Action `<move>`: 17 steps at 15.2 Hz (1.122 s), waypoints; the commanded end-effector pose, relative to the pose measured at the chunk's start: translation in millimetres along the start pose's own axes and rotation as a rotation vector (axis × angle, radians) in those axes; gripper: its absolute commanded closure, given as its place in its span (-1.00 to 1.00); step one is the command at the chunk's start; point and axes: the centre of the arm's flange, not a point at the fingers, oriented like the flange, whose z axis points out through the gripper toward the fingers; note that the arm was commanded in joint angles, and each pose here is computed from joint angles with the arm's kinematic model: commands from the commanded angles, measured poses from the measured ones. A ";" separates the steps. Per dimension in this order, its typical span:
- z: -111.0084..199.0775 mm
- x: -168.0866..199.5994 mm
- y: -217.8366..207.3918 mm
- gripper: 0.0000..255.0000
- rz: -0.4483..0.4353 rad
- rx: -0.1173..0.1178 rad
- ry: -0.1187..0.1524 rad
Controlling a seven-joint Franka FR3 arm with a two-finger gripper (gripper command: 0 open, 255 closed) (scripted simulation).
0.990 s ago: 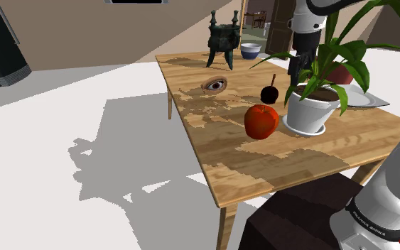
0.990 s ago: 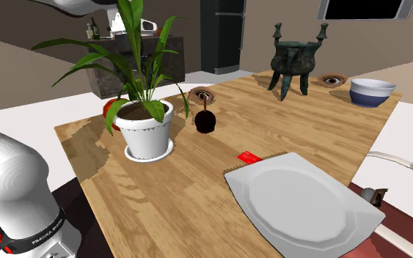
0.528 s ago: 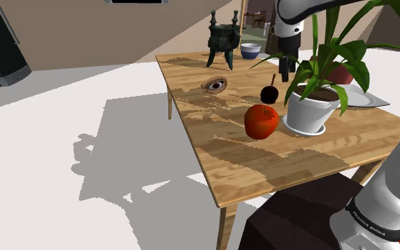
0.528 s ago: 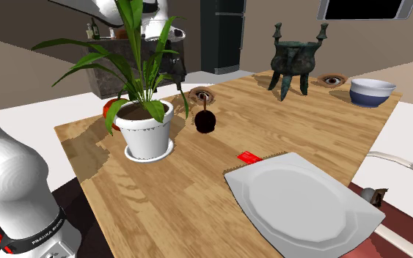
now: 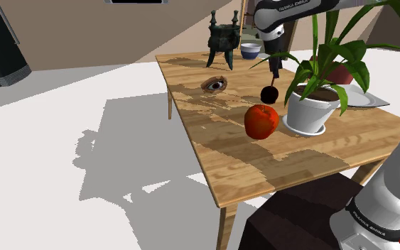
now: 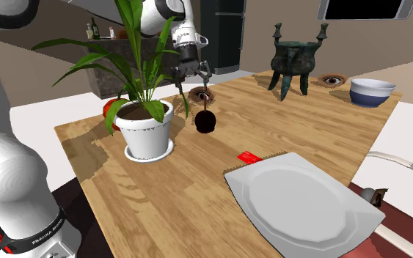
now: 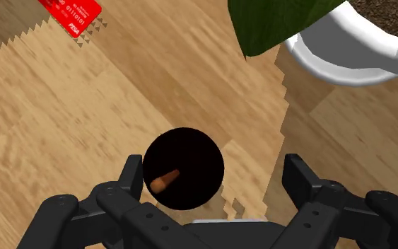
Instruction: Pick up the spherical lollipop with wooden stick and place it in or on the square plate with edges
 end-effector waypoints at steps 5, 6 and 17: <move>23.2 35.4 25.3 -1.00 -0.065 -0.025 -0.037; 28.5 35.2 25.4 -1.00 -0.065 -0.025 -0.037; 47.3 34.5 25.9 -1.00 -0.065 -0.025 -0.038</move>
